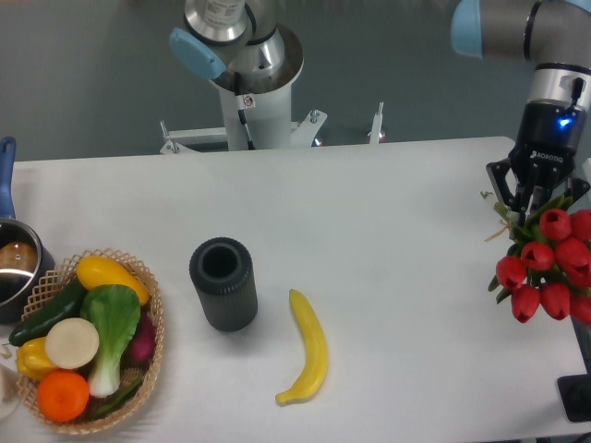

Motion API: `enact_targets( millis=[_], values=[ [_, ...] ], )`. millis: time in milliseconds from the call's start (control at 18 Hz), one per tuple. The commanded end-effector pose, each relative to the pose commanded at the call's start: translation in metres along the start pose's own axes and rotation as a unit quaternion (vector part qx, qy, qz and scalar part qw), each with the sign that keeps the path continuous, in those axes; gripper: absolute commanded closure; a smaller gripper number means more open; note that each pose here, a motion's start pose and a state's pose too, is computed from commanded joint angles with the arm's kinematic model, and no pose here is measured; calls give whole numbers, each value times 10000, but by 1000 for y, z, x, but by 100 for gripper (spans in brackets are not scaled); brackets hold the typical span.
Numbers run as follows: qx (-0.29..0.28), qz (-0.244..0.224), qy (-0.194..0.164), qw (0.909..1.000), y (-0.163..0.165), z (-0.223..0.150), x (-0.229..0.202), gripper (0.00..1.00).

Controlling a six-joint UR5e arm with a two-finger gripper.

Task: Insert the flowers into the vase
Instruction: 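Lift the red tulip bunch with the gripper off the table edge, then carry the tulip bunch over the black vase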

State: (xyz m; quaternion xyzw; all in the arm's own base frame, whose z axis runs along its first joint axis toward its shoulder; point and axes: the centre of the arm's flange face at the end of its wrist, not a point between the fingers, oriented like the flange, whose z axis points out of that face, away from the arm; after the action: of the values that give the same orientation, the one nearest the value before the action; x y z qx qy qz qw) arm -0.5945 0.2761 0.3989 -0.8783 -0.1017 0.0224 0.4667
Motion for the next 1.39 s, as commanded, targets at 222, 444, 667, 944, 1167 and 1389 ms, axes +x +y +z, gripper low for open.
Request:
enact_targets(
  millis=[222, 444, 667, 944, 1167, 1389],
  values=[
    [9, 61, 24, 10000, -6, 3, 3, 82],
    [114, 36, 123, 9999, -5, 7, 4, 82],
    [119, 54, 236, 9996, -5, 19, 8, 82],
    [125, 323, 547, 9979, -23, 59, 34, 82],
    [485, 471, 874, 9939, -39, 74, 55, 81],
    [963, 509, 1425, 9838, -54, 88, 90, 81]
  ],
)
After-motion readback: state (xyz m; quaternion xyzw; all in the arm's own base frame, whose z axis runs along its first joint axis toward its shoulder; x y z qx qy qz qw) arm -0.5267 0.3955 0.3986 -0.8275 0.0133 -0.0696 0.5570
